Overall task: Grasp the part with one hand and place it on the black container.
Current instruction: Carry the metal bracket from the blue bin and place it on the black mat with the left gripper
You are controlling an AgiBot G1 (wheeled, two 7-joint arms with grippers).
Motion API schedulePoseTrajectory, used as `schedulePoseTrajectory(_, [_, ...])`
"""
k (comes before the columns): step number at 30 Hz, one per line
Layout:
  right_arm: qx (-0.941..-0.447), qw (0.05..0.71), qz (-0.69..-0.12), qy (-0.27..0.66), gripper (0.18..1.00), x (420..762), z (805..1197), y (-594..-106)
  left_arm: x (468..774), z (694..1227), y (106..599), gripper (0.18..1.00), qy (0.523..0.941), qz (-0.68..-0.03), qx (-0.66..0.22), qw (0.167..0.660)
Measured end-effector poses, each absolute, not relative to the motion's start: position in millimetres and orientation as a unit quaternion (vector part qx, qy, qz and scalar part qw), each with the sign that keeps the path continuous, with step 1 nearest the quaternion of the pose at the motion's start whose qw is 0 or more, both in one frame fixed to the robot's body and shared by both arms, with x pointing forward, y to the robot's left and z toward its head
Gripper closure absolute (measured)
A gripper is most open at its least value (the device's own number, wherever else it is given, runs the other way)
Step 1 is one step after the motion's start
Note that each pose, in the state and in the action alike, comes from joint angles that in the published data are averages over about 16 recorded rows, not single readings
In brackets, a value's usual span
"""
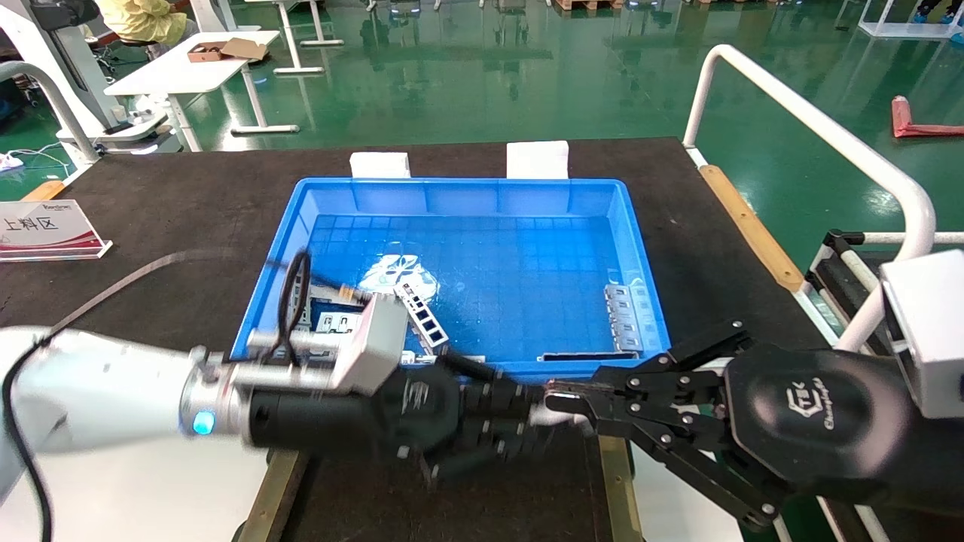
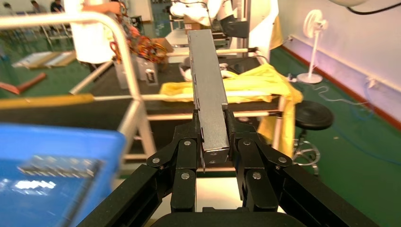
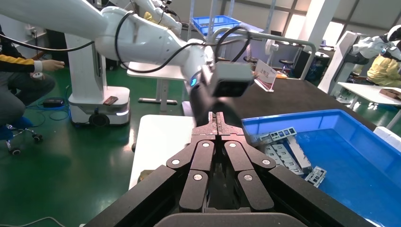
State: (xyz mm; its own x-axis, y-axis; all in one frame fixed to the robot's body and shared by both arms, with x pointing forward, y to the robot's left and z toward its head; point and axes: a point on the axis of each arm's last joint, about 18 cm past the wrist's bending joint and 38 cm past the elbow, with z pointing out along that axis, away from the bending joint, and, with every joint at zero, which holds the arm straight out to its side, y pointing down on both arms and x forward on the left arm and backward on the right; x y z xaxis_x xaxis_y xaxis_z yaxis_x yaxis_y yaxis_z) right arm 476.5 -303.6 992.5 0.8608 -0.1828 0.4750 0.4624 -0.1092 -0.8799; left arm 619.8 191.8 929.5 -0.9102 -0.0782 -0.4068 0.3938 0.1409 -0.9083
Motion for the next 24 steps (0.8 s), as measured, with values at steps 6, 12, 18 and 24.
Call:
schedulePoseTrajectory(6, [-0.703,0.660,-0.244,-0.099,0.988,476,993,-304,603,888,205,0.906,0.748,-0.642,0.085,0.144])
schedulePoseTrajectory(12, [-0.703,0.660,-0.244,-0.099,0.988,476,993,-304,588,843,220,0.907,0.763,-0.636,0.041,0.111])
schedulePoseTrajectory(18, [-0.703,0.660,-0.244,-0.099,0.988,476,993,-304,577,796,233,0.907,0.775,-0.626,-0.021,0.091])
schedulePoseTrajectory(24, [-0.703,0.660,-0.244,-0.099,0.988,476,993,-304,574,753,241,0.907,0.781,-0.611,-0.092,0.092])
